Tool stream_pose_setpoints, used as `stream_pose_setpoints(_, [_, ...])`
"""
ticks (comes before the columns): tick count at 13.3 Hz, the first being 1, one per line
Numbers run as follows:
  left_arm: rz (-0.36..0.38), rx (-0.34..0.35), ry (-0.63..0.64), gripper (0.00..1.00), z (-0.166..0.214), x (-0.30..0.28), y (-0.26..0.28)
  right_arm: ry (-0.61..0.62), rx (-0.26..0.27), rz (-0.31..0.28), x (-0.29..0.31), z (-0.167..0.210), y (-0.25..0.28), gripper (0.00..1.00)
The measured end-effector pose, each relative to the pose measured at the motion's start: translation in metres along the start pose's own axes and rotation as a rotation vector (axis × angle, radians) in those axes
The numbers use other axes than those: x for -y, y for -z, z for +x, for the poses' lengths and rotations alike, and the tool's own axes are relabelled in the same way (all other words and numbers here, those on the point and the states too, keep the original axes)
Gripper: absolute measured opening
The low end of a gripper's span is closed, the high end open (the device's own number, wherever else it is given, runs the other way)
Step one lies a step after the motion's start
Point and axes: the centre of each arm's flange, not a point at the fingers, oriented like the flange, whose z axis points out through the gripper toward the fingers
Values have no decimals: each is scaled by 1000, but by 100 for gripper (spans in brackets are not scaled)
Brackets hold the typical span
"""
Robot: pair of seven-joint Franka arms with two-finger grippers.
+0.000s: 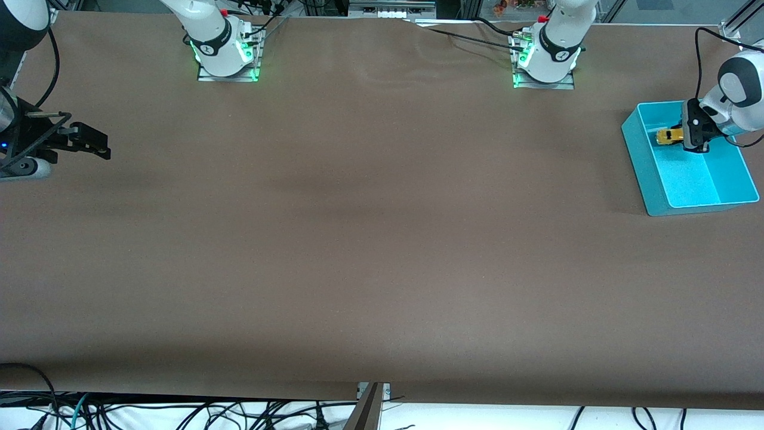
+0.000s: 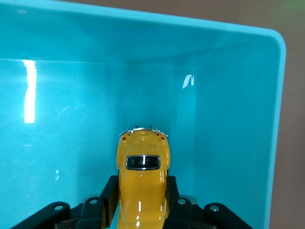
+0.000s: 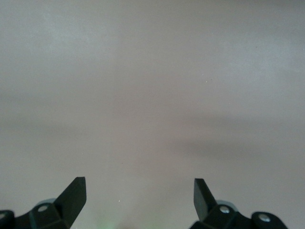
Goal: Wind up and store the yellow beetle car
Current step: 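Lower the car into the cyan tray and open the left gripper, then raise the left gripper up out of the cyan tray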
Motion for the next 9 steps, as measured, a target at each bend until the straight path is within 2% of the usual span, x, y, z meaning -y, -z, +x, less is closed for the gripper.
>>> stream_pose_setpoints(2, [5,-3,-6,44,2,3,-12,0,0,0,0,0,0,100])
stream_pose_setpoints(4, [1,-7,-9,59,3,5,-21,0,0,0,0,0,0,100])
stream_pose_setpoints(7, [15,2,-7,91,0,8,-15,0,0,0,0,0,0,100])
stream_pose_setpoints(8, [31,14,-4,98,-3,10,-5,0,0,0,0,0,0,100])
stream_pose_setpoints(9, [52,30,-4,98,-6,12,10,0,0,0,0,0,0,100])
